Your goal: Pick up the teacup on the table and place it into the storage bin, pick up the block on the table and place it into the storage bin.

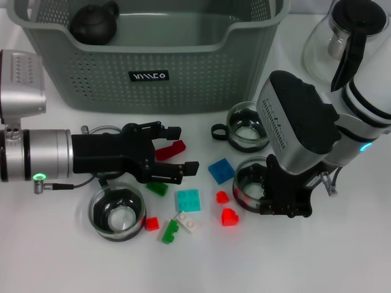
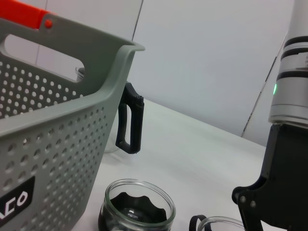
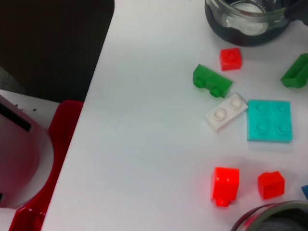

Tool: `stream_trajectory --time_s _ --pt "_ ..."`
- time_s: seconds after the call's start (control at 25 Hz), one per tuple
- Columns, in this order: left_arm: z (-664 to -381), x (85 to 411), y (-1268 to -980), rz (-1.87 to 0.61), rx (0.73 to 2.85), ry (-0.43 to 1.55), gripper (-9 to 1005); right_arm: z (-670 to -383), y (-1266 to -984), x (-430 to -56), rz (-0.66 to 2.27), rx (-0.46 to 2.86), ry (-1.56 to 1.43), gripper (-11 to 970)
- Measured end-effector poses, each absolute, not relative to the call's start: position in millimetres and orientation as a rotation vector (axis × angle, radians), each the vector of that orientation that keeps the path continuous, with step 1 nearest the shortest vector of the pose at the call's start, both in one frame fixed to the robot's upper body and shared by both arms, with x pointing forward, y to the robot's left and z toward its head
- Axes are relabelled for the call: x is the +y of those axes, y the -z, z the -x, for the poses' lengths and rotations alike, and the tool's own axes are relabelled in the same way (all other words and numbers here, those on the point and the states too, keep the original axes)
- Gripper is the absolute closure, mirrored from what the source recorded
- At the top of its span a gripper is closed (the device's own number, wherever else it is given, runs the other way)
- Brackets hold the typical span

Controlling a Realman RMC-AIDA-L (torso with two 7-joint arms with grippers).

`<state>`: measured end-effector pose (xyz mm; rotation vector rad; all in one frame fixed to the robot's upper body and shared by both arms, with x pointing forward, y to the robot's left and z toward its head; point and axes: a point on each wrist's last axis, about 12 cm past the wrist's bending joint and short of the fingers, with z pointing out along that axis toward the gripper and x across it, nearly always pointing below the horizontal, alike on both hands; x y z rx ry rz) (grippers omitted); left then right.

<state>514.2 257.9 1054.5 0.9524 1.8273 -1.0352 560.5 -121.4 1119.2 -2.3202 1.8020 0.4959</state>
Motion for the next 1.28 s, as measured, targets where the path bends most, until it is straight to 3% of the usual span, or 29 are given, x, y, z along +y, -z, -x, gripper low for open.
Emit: stream_trajectory --time_s 0.08,0.6,1.28 --pt "-513.7 258.1 -1054.3 -0.951 1.828 1.036 71 -559.8 -1121.1 -121.7 2.313 1.809 -0.496 878" --pt "-498.3 274.4 -1052.5 -0.942 1.839 1.048 74 -560.1 -1158.7 -133.3 2.209 1.889 -0.568 896" --pt "-495.6 283.5 -1052.7 -0.943 1.83 0.996 76 -583.0 -1276.7 -101.5 2.017 1.826 -0.695 901"
